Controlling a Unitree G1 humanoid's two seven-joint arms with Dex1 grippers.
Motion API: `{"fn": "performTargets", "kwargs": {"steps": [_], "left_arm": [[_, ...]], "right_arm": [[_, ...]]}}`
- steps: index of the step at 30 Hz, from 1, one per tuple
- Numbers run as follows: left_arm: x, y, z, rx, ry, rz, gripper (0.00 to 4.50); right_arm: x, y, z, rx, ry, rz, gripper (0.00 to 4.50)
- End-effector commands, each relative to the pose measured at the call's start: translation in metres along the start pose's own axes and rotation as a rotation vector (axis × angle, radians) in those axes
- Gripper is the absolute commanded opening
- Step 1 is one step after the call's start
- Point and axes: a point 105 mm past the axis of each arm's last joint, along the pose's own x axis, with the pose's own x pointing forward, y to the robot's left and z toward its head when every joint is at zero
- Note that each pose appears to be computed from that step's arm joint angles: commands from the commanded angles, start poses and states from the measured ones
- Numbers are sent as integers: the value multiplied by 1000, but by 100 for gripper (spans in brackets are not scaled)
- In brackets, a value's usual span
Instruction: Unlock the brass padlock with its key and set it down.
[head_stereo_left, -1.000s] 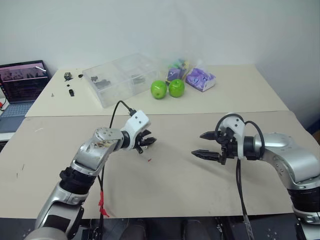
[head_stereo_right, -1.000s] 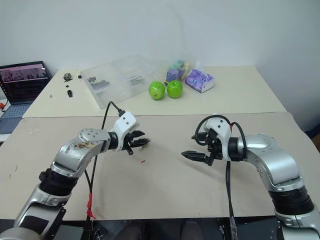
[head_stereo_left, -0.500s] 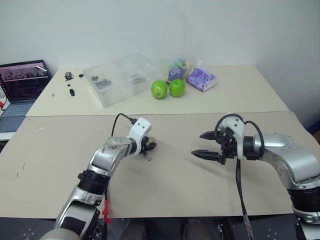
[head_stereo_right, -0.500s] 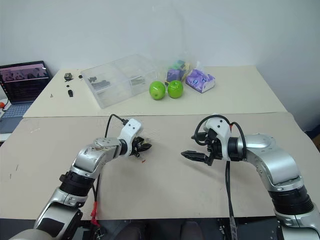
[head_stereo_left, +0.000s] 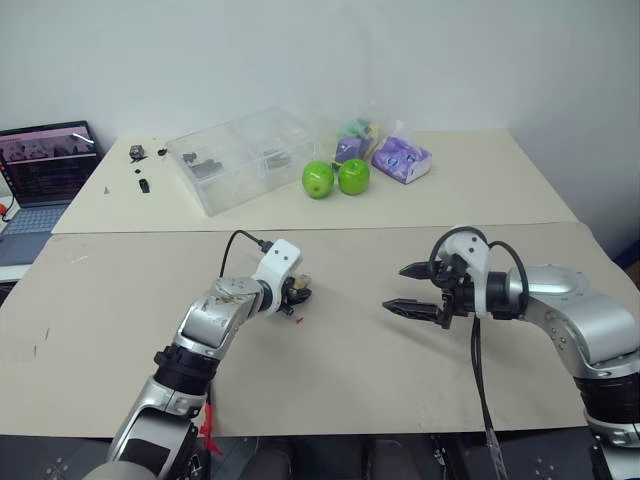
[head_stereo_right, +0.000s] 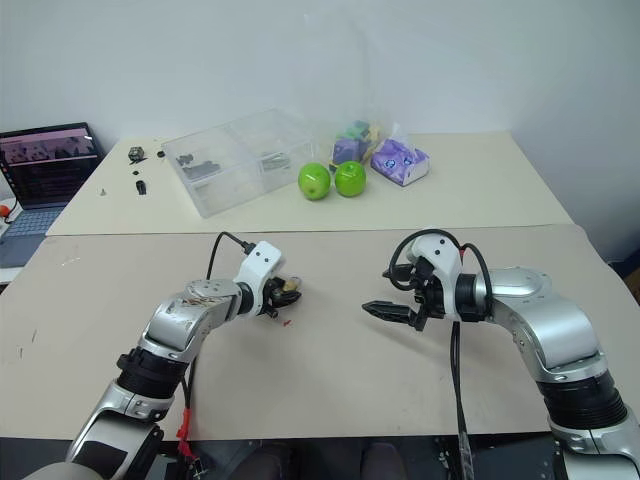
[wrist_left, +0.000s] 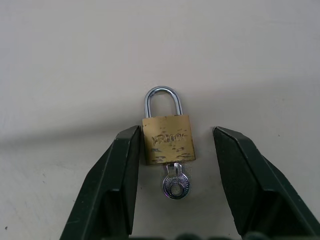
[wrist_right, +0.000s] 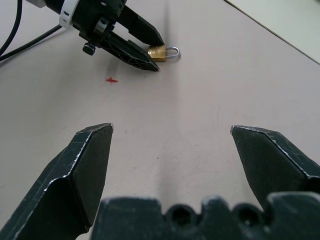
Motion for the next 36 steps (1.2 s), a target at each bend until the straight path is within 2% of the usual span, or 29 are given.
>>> {"fn": "performTargets", "kwargs": {"steps": [1,5,6,11,14,18,20,23,32,36], "left_arm": [[2,-4,-13,-34,45,-12,217],[2,-3,-12,-41,40,-9,97],[2,-4,-11,-44,38,-11,80],[2,-5,-8,-45,29,-17,80],[1,-13,5,-14,-31,-57,80],[-5,-28,25,126,-117,-157,80],[-15,-46,30,233,-154,-295,80],[-27,-57,27,343,-165,-411,80],[-39,-34,10,662,-59,-535,80],[-37,-31,2,728,-21,-588,80]], "right_arm": [[-3,-2,15,-64,-35,-19,450],[-3,-3,15,-65,-36,-23,450],[-3,-3,15,-65,-36,-24,450],[-2,-4,16,-67,-37,-28,450],[-2,-5,16,-67,-38,-30,450],[-1,-5,17,-67,-39,-31,450],[-1,-4,16,-67,-40,-30,450],[0,-4,16,-65,-41,-31,450],[1,0,15,-55,-49,-33,450],[0,2,14,-51,-49,-38,450]]}}
